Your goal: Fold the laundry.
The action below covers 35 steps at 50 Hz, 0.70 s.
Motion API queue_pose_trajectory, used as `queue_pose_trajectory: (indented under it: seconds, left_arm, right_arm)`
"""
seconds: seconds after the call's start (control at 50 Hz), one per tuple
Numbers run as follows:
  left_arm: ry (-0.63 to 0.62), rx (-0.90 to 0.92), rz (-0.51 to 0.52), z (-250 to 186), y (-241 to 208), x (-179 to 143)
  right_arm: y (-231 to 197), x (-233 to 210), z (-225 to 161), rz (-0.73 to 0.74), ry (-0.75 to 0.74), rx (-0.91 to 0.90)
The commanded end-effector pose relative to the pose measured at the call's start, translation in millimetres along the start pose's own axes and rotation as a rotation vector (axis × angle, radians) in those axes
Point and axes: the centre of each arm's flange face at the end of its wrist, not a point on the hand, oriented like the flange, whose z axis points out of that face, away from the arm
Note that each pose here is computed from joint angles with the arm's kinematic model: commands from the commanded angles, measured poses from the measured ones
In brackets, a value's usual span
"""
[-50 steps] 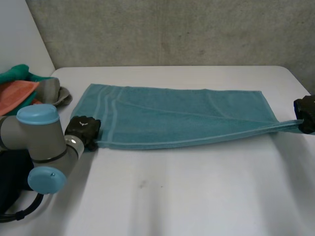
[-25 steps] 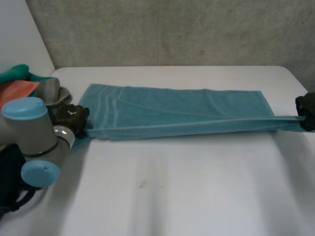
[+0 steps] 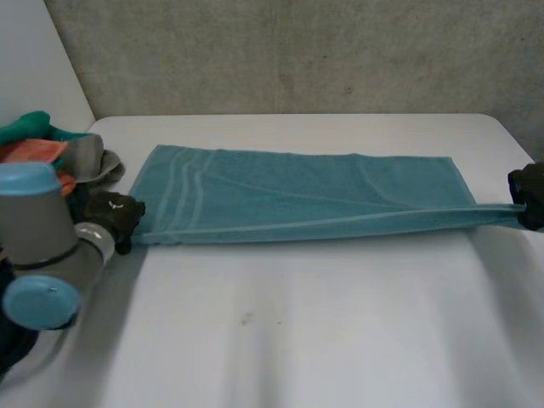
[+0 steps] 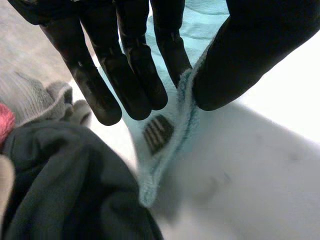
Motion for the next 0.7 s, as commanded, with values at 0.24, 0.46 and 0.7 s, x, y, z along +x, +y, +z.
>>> queue_pose_trajectory:
  seconds: [0.24, 0.46, 0.7]
  left_arm:
    - [0.274, -0.212, 0.333, -146.8, 5.8, -1.0]
    - [0.161, -0.101, 0.438, -105.2, -2.4, -7.6]
    - [-0.001, 0.032, 0.343, 3.8, -23.3, -4.8]
  right_arm:
    - [27.6, 16.7, -64.9, -0.263, -0.395, -0.437]
    - [32.3, 49.6, -46.7, -0.245, -0.211, -0.381]
    - [-1.3, 9.6, 18.6, -0.278, -0.114, -0.138]
